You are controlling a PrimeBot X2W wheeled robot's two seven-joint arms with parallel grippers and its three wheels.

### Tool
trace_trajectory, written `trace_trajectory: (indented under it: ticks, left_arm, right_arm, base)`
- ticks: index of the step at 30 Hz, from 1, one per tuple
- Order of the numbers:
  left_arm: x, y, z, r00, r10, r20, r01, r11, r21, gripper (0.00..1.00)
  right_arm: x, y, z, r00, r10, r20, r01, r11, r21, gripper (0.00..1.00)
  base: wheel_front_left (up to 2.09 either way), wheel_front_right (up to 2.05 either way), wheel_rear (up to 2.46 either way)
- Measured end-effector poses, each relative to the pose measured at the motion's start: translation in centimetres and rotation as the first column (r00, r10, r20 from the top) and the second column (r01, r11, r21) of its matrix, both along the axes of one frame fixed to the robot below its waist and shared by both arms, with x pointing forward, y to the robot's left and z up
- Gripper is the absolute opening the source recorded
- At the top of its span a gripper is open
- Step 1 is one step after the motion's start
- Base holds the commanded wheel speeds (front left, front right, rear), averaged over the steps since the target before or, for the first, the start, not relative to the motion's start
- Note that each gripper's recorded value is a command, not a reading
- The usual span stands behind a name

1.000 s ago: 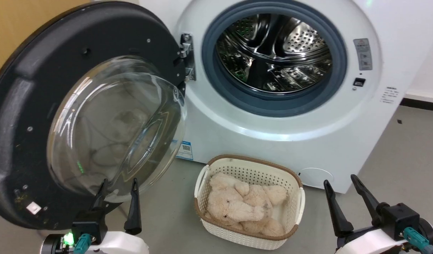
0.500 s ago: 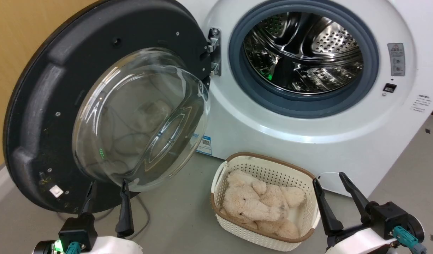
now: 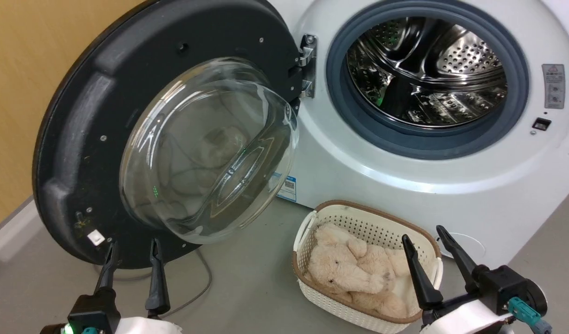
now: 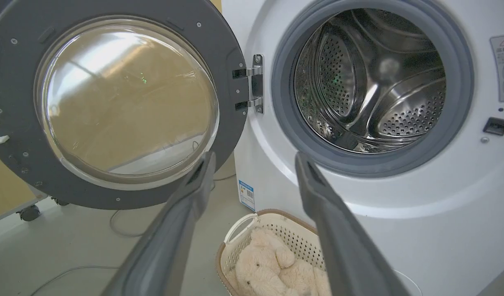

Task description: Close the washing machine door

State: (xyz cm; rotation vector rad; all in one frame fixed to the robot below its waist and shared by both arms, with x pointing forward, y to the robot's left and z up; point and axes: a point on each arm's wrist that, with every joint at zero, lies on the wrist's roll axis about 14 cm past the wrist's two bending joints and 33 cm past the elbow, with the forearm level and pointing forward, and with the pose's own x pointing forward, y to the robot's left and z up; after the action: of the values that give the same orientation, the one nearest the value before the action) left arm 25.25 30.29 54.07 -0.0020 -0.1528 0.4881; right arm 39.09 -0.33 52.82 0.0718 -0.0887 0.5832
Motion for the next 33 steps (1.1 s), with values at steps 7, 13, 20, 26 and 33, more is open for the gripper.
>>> trace_trajectory:
  ticks: [7, 13, 20, 26, 33]
  left_arm:
    - [-1.2, 0.9, 0.1, 0.999, 0.051, 0.011, -0.051, 0.999, -0.001, 1.00]
    - [-2.4, 1.6, 0.2, 0.996, 0.092, 0.021, -0.092, 0.996, -0.001, 1.00]
    - [-3.6, 2.3, 0.4, 0.990, 0.138, 0.037, -0.138, 0.990, 0.000, 1.00]
    - [-4.8, 2.8, 0.6, 0.983, 0.179, 0.047, -0.180, 0.984, -0.001, 1.00]
    - [-6.3, 3.5, 0.6, 0.972, 0.227, 0.056, -0.227, 0.974, -0.001, 1.00]
  right_arm:
    - [0.0, 1.5, 0.0, 0.999, 0.043, 0.005, -0.043, 0.999, 0.008, 1.00]
    - [-0.2, 2.8, -0.2, 0.997, 0.081, 0.003, -0.081, 0.997, 0.015, 1.00]
    - [-0.3, 4.5, 0.0, 0.992, 0.129, 0.015, -0.129, 0.991, 0.023, 1.00]
    - [-0.5, 5.6, -0.1, 0.987, 0.160, 0.017, -0.160, 0.987, 0.028, 1.00]
    - [-0.9, 7.0, -0.3, 0.979, 0.202, 0.019, -0.202, 0.979, 0.035, 1.00]
  base:
    - [0.00, 0.00, 0.00]
    - [0.00, 0.00, 0.00]
    - [0.00, 0.00, 0.00]
    - [0.00, 0.00, 0.00]
    - [0.00, 0.00, 0.00]
